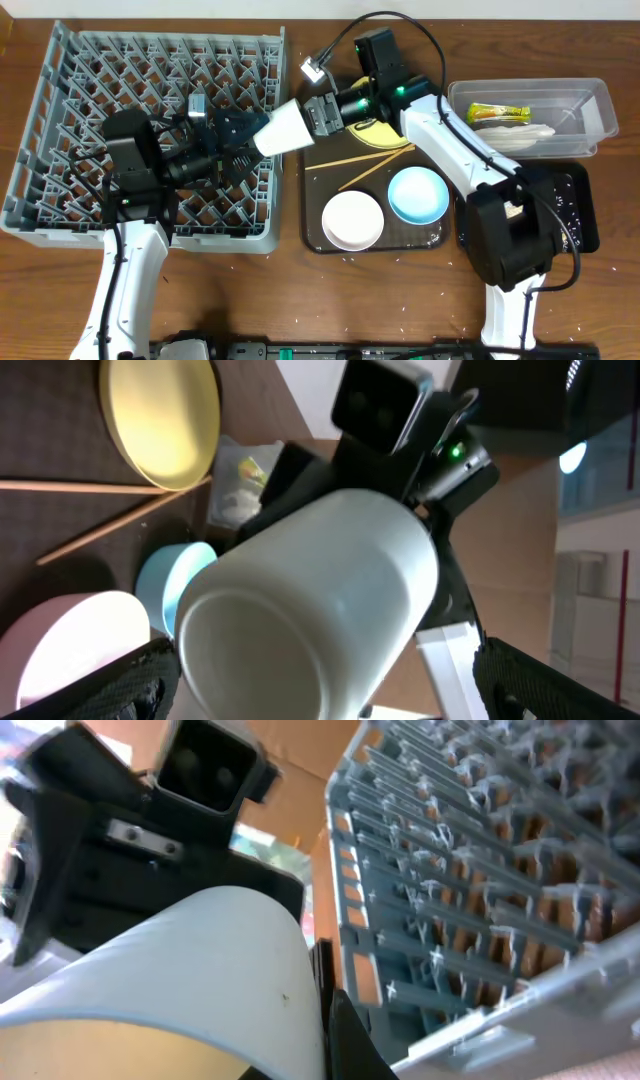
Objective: Sort waste into correct bins and load items into the dishwasher
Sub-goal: 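Hand the white cup from right gripper to left gripper over the rack, then lower the white cup into the dish rack with left gripper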
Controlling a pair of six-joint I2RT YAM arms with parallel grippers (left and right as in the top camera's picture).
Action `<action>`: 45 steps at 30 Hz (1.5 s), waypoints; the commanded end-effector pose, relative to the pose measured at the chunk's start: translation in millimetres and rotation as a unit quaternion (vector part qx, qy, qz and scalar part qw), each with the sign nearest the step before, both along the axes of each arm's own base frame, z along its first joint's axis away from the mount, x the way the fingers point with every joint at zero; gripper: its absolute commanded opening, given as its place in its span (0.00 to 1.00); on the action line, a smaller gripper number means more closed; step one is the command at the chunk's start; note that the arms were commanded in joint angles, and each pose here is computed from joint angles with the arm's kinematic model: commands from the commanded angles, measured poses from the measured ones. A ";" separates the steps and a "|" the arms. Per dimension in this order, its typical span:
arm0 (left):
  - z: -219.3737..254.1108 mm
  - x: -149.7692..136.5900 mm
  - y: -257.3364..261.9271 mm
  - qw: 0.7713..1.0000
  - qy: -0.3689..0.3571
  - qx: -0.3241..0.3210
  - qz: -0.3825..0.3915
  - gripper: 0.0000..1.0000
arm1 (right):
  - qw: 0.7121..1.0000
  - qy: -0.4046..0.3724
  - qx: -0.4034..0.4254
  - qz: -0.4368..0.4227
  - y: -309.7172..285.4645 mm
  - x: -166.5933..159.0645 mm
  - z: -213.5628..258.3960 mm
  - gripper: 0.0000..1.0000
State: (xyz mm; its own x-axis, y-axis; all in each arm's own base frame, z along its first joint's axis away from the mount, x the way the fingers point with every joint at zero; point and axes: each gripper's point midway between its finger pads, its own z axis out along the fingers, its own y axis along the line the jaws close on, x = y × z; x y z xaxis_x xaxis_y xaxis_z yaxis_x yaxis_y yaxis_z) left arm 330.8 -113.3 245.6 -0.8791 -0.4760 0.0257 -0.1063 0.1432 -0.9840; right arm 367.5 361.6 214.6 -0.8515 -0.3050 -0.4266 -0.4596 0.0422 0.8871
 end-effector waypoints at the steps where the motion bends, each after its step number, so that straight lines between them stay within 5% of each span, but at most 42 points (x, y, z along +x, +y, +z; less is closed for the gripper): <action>1: 6.1 -5.6 -7.1 0.999 -0.015 -0.006 -0.028 0.95 | 0.999 0.031 0.023 0.022 2.6 -4.7 11.7 0.01; 23: 5.9 -7.0 -11.9 0.999 -0.015 -0.005 -0.034 0.94 | 0.996 0.050 0.011 0.069 29.7 -39.6 -2.8 0.01; 26: 5.4 -6.1 -11.4 0.999 -0.014 -0.003 -0.031 0.84 | 0.996 0.050 0.011 0.069 29.6 -39.4 -2.8 0.01; 30: 4.8 -5.1 -10.8 1.000 -0.014 -0.002 -0.027 0.56 | 0.996 0.049 0.011 0.067 29.0 -38.5 -2.8 0.01; 36: 2.9 -1.6 -8.8 1.000 -0.013 0.004 -0.016 0.46 | 0.997 0.054 0.010 0.055 23.1 -30.2 -2.7 0.02; 38: 2.9 -1.6 -8.8 1.000 -0.013 0.004 -0.016 0.46 | 0.997 0.050 0.012 0.050 19.5 -25.3 -2.0 0.14; 39: 3.0 -1.6 -8.8 1.000 -0.014 0.005 -0.016 0.45 | 0.998 0.042 0.016 0.043 14.8 -18.5 -0.8 0.30; 45: 2.3 1.0 -3.9 0.999 -0.043 0.022 -0.012 0.46 | 0.997 0.038 -0.023 -0.065 -22.8 37.7 -14.4 0.55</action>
